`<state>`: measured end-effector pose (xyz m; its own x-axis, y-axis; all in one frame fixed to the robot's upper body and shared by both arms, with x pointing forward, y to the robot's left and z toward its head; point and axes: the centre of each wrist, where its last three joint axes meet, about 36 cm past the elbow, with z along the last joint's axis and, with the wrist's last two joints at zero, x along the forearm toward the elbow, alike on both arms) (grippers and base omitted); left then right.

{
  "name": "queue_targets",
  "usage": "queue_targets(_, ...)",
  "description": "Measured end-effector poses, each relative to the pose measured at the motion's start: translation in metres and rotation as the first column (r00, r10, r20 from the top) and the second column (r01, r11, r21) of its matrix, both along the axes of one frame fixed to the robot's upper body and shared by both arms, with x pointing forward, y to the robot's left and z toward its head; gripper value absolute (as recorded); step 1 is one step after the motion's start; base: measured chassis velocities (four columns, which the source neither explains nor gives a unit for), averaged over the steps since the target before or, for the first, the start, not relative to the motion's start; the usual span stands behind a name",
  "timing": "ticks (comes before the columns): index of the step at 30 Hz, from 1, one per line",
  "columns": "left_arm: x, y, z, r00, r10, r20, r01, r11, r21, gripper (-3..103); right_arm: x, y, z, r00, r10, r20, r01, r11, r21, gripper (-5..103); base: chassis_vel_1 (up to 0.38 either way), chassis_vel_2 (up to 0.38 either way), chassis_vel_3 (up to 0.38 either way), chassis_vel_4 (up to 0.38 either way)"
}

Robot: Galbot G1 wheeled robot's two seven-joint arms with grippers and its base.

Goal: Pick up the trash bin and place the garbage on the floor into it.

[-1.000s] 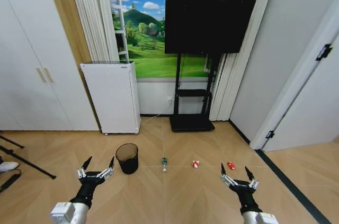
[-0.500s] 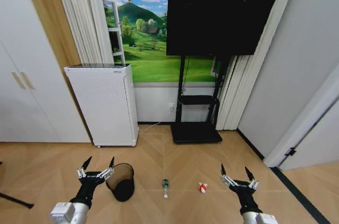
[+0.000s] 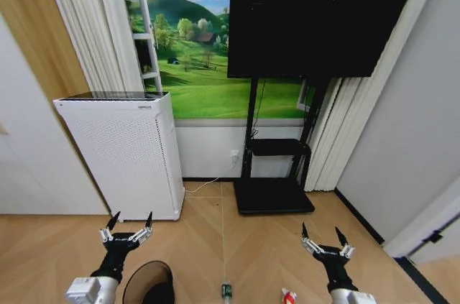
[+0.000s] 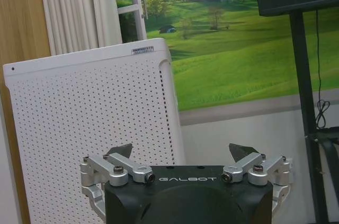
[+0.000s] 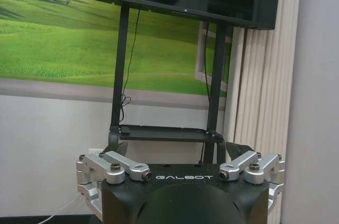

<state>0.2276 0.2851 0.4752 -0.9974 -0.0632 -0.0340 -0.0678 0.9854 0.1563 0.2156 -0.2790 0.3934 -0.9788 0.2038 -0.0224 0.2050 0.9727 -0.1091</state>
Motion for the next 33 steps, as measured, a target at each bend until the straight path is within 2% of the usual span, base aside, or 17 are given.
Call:
queue_targets(16,-0.008,0.005,-0.007,1.000,0.018,0.011,-0.018,1.000,-0.011,100,-0.001,0.002,-0.002,1.000,0.028,0.010,-0.028,1.000,0.004,100,0.004,-0.003,-0.013,0.012)
queue_targets(21,-0.013,0.008,-0.012,1.000,0.017,-0.005,-0.018,1.000,-0.015,100,-0.002,0.002,-0.002,0.999,0.032,0.014,-0.032,0.999,0.002,100,0.000,0.000,0.000,0.000)
queue_targets(33,-0.024,0.014,-0.020,1.000,0.015,-0.017,-0.016,0.998,-0.058,100,-0.005,0.004,-0.008,0.999,0.042,0.006,-0.042,0.999,0.002,100,0.000,0.000,0.000,0.000)
